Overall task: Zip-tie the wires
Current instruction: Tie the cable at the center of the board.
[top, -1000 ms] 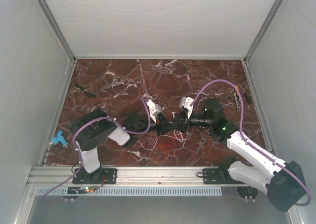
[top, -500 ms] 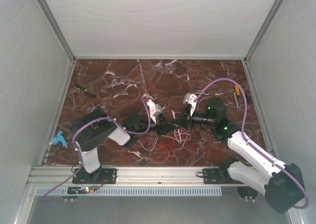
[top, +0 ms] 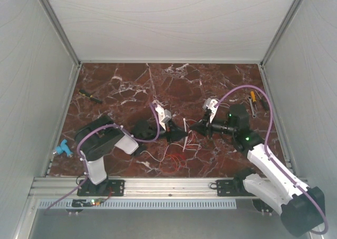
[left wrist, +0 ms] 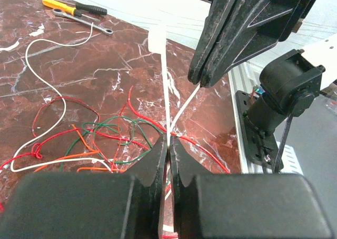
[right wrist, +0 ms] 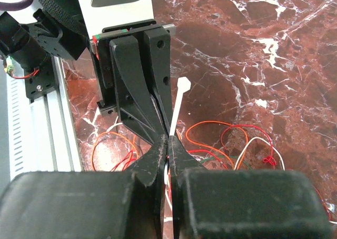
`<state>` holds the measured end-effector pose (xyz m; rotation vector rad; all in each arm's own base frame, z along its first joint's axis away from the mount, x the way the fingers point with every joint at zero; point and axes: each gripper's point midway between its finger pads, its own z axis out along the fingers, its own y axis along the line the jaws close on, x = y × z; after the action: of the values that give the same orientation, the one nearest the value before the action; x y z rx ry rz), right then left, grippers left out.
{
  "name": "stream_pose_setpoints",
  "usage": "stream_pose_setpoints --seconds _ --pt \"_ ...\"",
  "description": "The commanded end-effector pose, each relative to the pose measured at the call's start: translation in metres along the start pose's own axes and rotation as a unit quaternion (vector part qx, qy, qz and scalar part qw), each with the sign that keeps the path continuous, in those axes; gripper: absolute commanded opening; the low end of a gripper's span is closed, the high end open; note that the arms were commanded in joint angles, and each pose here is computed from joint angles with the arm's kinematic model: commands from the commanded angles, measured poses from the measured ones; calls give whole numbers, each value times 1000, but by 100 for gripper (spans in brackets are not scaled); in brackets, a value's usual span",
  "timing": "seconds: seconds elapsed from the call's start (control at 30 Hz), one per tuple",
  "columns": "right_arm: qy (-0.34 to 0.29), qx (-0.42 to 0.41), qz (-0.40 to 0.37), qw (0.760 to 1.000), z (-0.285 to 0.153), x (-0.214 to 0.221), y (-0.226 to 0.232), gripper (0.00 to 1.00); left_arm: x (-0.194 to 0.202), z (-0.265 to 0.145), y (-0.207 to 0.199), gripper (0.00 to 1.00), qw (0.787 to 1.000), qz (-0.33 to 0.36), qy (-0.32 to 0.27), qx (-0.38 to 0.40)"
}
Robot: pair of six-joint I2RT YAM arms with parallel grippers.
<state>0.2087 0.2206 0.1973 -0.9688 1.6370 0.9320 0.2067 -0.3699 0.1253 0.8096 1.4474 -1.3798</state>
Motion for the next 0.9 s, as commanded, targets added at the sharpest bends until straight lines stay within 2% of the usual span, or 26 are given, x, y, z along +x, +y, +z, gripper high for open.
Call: stream_pose_setpoints --seconds 0.0,0.17,0.37,0.53,0.87 --pt "-7 -9 -3 1000 0 -7 2 0 -32 7 -6 0 998 36 -52 22" --pt "-6 8 -1 1000 0 -8 -3 0 -35 7 -6 0 998 28 -54 25" --pt "-29 -17 27 999 14 -15 1 0 -32 8 -14 0 998 17 -44 49" --pt "-1 -31 22 999 23 -9 -3 0 -30 7 -12 3 998 14 -43 43" --pt "46 -49 6 998 8 6 2 0 -29 4 -8 8 998 16 -44 31"
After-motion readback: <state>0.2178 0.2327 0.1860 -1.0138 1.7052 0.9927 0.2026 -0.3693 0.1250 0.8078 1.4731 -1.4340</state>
